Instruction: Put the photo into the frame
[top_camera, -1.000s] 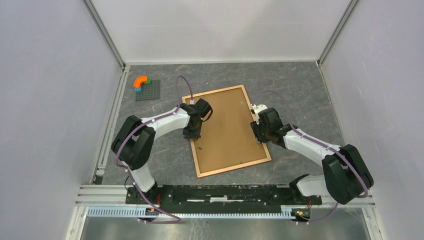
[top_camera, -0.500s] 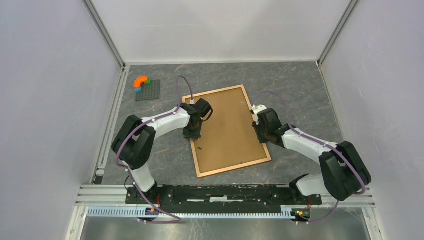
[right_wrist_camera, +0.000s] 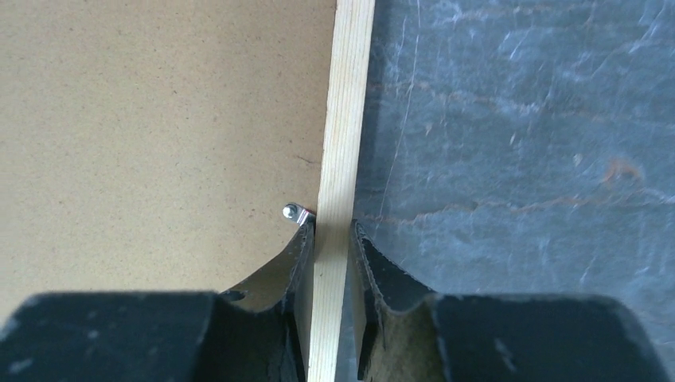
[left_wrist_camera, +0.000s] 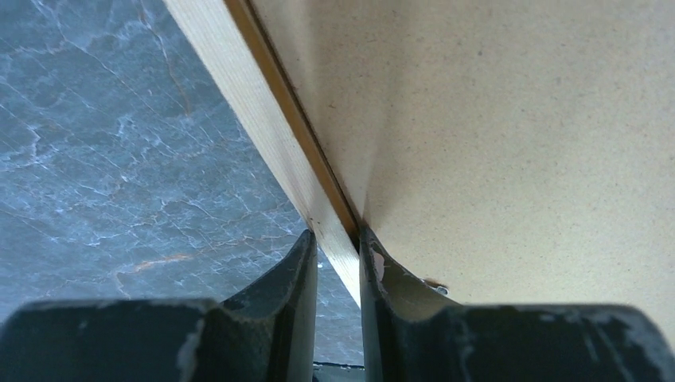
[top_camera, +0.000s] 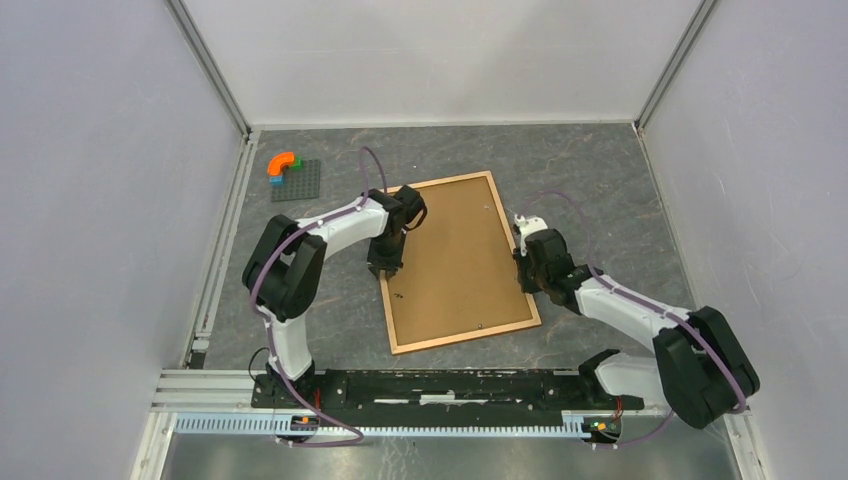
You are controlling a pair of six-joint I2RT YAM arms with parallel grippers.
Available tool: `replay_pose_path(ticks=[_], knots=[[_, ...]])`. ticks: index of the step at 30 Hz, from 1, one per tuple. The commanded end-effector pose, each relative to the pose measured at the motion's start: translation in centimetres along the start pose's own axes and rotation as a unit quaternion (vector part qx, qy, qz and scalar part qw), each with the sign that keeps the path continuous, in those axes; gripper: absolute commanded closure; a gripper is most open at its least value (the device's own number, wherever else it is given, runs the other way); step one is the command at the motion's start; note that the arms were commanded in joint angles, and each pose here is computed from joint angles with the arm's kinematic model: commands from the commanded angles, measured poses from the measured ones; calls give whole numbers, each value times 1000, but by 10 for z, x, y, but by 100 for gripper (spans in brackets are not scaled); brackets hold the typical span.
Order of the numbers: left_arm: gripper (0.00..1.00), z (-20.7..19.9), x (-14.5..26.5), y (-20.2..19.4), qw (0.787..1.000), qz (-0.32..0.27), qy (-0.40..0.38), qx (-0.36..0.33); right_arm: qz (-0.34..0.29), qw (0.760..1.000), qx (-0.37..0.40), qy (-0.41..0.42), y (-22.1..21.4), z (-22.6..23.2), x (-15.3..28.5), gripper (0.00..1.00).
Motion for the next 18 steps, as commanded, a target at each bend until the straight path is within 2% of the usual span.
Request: replay_pose_path(ticks=[1, 2, 4, 6, 9, 13, 18], knots=[[94, -5, -11, 28, 999, -26, -3, -24, 3, 996, -75, 52, -16, 16, 13, 73], [92, -4, -9, 30, 999, -29, 0, -26, -2, 995, -82, 56, -15, 17, 15, 71], [86, -1, -1, 32, 999, -39, 5, -27, -15, 996, -88, 30, -8, 11, 21, 61], [76, 8, 6, 29, 998, -51, 11, -21, -29, 997, -73, 4, 5, 3, 27, 48], [61, 19, 12, 21, 998, -54, -7, -11, -36, 997, -49, -40, 30, -9, 31, 36], [43, 25, 17, 18, 998, -63, -30, -2, -40, 997, -38, -55, 68, -18, 20, 31], [40, 23, 7, 22, 998, -55, -35, -8, -59, 996, -52, -37, 107, -24, -9, 29]])
Point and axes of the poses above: each gripper's point midway between its finger pads, its own x axis back along the fingers, its own z axis along the line the jaws close on, y = z × x, the point moved 7 cm from there along x, back along the fingers, and after that the axes turned 5 degrees about x, right-handed, at the moved point
